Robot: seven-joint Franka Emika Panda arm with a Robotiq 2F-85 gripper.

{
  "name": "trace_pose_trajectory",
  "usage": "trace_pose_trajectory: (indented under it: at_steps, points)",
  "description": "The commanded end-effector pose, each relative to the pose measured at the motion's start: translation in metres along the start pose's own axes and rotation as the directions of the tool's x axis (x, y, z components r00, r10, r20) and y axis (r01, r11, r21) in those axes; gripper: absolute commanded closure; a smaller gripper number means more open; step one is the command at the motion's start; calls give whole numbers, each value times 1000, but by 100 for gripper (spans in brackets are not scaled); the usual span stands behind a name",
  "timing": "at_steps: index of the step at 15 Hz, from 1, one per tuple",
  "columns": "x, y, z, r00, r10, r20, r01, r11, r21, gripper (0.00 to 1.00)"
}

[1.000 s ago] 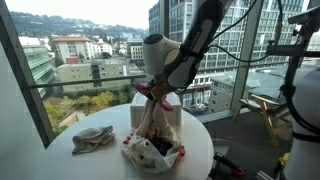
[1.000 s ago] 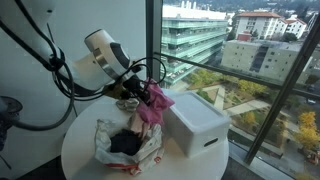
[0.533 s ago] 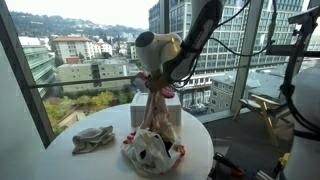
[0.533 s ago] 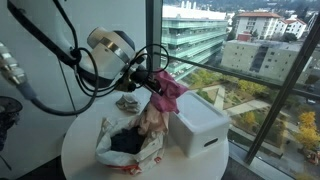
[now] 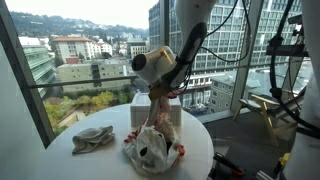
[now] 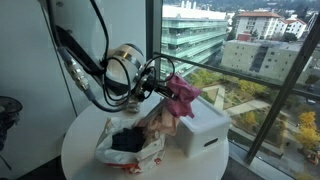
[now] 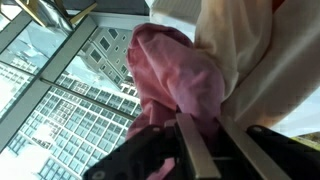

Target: Take the blue shirt out of the plastic bag

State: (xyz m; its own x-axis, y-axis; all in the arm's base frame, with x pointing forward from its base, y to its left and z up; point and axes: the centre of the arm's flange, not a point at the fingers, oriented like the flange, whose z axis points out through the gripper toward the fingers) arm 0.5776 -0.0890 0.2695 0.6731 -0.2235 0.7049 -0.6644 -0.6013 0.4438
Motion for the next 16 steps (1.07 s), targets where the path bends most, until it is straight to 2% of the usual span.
trace_pose_trajectory:
  at_steps: [1, 3, 5, 6, 8, 13, 15, 16]
  points:
    - [6, -5, 22, 997, 43, -69, -46, 998, -42, 88]
    - [8, -4, 16, 998, 56, -31, -56, 998, -11, 87]
    - [13, 1, -25, 997, 68, 21, -70, 993, 91, 85]
    - [21, 5, -49, 998, 70, 1, -70, 989, 133, 85]
    - [47, 13, -80, 989, 106, -102, -92, 986, 136, 85]
    - [105, 47, -147, 948, 214, -235, -180, 971, 159, 85]
    - [120, 58, -161, 926, 233, -299, -202, 971, 129, 85]
    - [122, 57, -155, 920, 226, -321, -206, 974, 98, 85]
